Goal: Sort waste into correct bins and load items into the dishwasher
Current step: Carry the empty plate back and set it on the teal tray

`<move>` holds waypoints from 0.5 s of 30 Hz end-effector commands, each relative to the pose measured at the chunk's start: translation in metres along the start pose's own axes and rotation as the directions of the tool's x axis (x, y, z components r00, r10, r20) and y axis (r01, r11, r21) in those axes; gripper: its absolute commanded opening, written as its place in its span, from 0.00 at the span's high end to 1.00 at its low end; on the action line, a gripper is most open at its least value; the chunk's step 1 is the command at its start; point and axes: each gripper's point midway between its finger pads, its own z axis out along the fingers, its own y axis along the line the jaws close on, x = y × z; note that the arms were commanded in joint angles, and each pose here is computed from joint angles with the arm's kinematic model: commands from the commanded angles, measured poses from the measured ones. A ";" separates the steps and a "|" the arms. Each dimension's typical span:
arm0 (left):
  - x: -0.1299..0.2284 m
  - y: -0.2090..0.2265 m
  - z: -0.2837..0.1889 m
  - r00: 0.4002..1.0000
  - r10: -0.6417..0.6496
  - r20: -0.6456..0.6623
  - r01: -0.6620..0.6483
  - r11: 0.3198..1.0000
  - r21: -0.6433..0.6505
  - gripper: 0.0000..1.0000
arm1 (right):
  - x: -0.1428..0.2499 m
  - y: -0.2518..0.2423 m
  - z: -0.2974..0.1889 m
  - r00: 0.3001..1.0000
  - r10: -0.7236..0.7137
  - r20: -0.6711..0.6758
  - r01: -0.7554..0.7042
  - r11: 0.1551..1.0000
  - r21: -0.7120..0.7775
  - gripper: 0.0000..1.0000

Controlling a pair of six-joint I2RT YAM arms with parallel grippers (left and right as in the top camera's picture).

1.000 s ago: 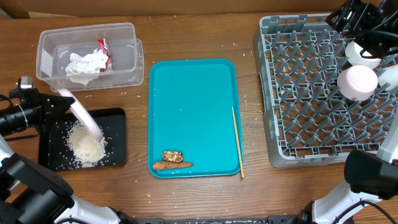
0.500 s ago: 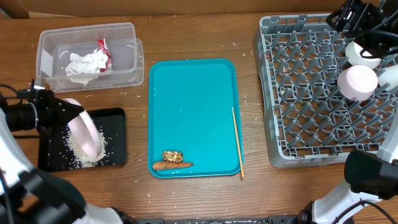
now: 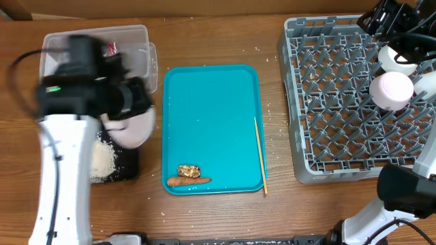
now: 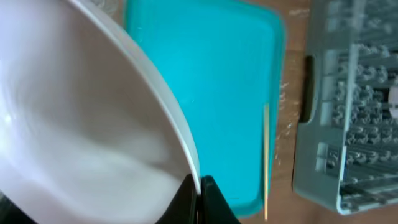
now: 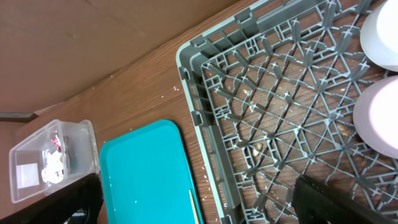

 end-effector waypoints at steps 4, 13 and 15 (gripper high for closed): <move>0.004 -0.075 0.049 0.960 0.269 0.078 -0.258 0.958 -0.125 0.96 | -0.003 0.004 -0.007 1.000 -0.008 0.025 0.008 1.000 -0.003 0.00; 0.017 -0.105 0.136 0.864 0.503 0.016 -0.473 0.822 -0.317 0.96 | -0.003 0.004 -0.007 1.000 -0.008 0.025 0.008 1.000 -0.003 0.00; 0.027 -0.097 0.170 0.864 0.500 -0.057 -0.489 0.809 -0.326 0.96 | -0.003 0.004 -0.007 1.000 -0.008 0.025 0.008 1.000 -0.003 0.00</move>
